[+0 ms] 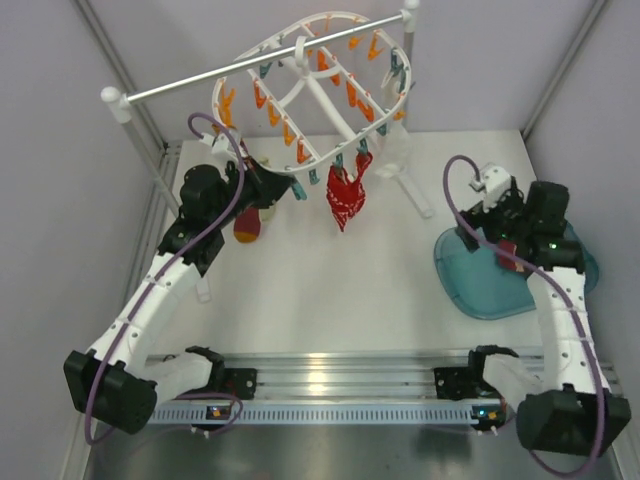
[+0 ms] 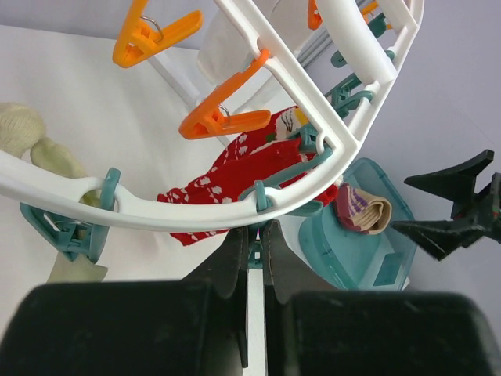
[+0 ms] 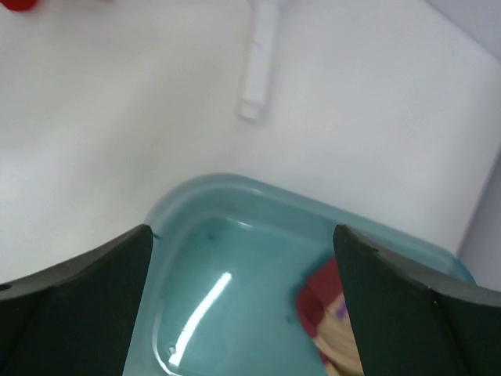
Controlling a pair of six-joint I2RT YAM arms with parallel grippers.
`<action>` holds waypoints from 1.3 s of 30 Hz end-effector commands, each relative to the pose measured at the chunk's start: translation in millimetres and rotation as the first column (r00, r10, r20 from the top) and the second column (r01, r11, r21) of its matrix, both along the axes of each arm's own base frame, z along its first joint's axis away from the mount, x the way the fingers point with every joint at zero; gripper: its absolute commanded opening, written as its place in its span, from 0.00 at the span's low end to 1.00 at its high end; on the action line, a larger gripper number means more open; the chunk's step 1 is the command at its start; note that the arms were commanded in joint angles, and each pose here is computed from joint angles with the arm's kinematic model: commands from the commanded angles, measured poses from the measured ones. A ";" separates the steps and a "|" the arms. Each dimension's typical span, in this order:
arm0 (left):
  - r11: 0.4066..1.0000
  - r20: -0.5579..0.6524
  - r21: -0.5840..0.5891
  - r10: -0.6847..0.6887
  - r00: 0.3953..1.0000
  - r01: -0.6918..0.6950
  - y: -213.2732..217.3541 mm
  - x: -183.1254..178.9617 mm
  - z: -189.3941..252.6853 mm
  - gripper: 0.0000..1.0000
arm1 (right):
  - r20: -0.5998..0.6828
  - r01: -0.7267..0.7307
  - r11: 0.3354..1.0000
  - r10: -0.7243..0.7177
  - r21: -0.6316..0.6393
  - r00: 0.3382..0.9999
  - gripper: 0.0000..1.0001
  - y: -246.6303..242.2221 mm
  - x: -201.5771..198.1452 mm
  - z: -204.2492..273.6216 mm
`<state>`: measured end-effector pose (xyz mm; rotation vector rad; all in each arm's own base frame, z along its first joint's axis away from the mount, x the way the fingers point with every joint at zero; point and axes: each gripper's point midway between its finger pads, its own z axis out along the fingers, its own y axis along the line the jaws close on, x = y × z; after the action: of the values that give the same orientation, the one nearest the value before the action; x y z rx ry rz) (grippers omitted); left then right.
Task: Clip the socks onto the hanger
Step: Open the clamp at the hanger, then pick up the sock from the bin.
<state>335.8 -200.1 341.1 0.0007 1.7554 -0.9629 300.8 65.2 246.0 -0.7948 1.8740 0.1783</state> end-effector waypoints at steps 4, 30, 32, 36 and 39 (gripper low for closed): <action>1.000 0.108 0.001 -0.017 0.994 0.017 1.9 -6.0 21.2 0.00 | -0.332 0.145 0.968 -0.207 -0.204 0.920 0.87 -137.5 -43.9 -84.9; 1.000 0.088 0.020 -0.014 0.996 0.013 1.9 -0.6 6.7 0.00 | -0.381 -0.089 0.935 -0.052 -0.342 0.923 0.58 -217.3 35.2 -199.7; 1.000 0.085 0.024 -0.012 0.996 0.010 2.4 -0.3 5.1 0.00 | -0.386 -0.083 0.933 -0.063 -0.350 0.920 0.45 -220.0 35.1 -204.1; 1.000 0.080 0.020 -0.008 0.997 0.006 3.2 -0.8 2.8 0.00 | -0.393 -0.125 0.923 -0.031 -0.365 0.919 0.10 -219.3 23.0 -203.2; 1.000 0.080 0.023 -0.008 0.997 0.007 3.6 -1.5 2.0 0.00 | -0.366 -0.105 0.927 -0.036 -0.360 0.930 0.00 -223.5 20.6 -184.9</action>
<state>336.1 -196.9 331.8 0.0338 1.7445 -0.9305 316.3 -151.8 32.3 -1.1003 2.3669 0.0530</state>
